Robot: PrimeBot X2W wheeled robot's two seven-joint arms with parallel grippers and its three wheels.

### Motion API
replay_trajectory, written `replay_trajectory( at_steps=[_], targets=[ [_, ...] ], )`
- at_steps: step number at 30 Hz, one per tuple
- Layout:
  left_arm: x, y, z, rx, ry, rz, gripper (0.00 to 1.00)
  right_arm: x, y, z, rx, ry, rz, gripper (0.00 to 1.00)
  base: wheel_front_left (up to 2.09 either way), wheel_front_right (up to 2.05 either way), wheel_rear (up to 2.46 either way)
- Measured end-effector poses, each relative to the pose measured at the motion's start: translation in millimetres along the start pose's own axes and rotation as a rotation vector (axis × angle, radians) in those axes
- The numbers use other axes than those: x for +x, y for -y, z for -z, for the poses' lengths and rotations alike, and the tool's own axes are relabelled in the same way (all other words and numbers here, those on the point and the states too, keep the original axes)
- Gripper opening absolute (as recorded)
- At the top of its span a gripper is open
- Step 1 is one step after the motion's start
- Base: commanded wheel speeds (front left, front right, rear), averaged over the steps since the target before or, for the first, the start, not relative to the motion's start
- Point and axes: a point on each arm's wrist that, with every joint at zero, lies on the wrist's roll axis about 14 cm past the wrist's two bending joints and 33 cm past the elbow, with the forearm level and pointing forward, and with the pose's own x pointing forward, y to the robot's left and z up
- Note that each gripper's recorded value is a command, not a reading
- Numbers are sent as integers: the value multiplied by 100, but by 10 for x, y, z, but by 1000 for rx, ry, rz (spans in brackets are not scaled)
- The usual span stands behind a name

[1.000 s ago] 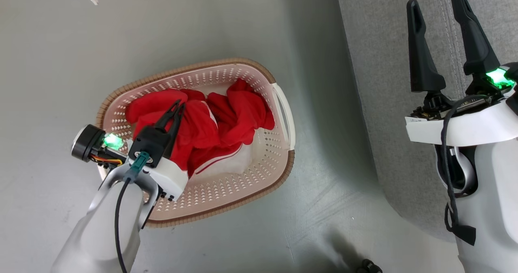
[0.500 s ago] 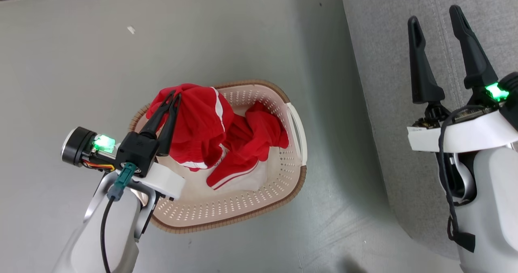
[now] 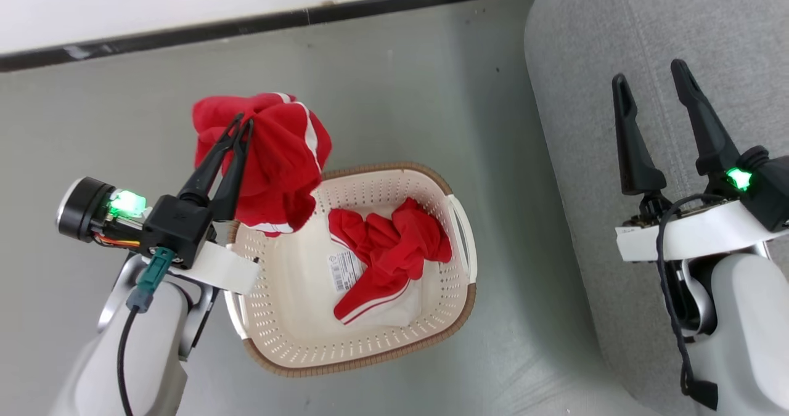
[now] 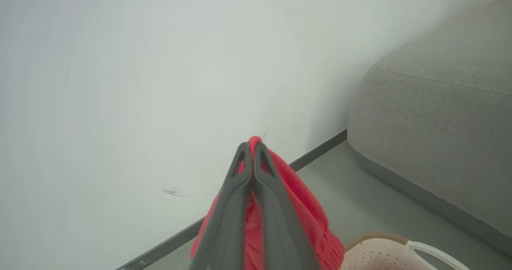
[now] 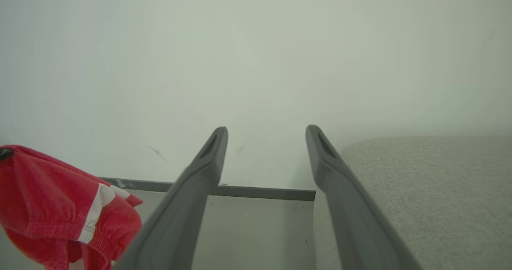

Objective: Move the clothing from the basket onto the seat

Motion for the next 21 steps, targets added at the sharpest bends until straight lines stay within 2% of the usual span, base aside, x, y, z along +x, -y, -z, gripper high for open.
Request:
replay_trajectory(
  at_steps=[13,21],
  targets=[
    [-82,-164,-750,76,153,-16,0,-267,-150,-200,-3,4,-36,100,0,0,0],
    [-172,-14,-1170,94,238,33,0,-532,-255,-255,-16,-16,-61,100,0,0,0]
  ],
)
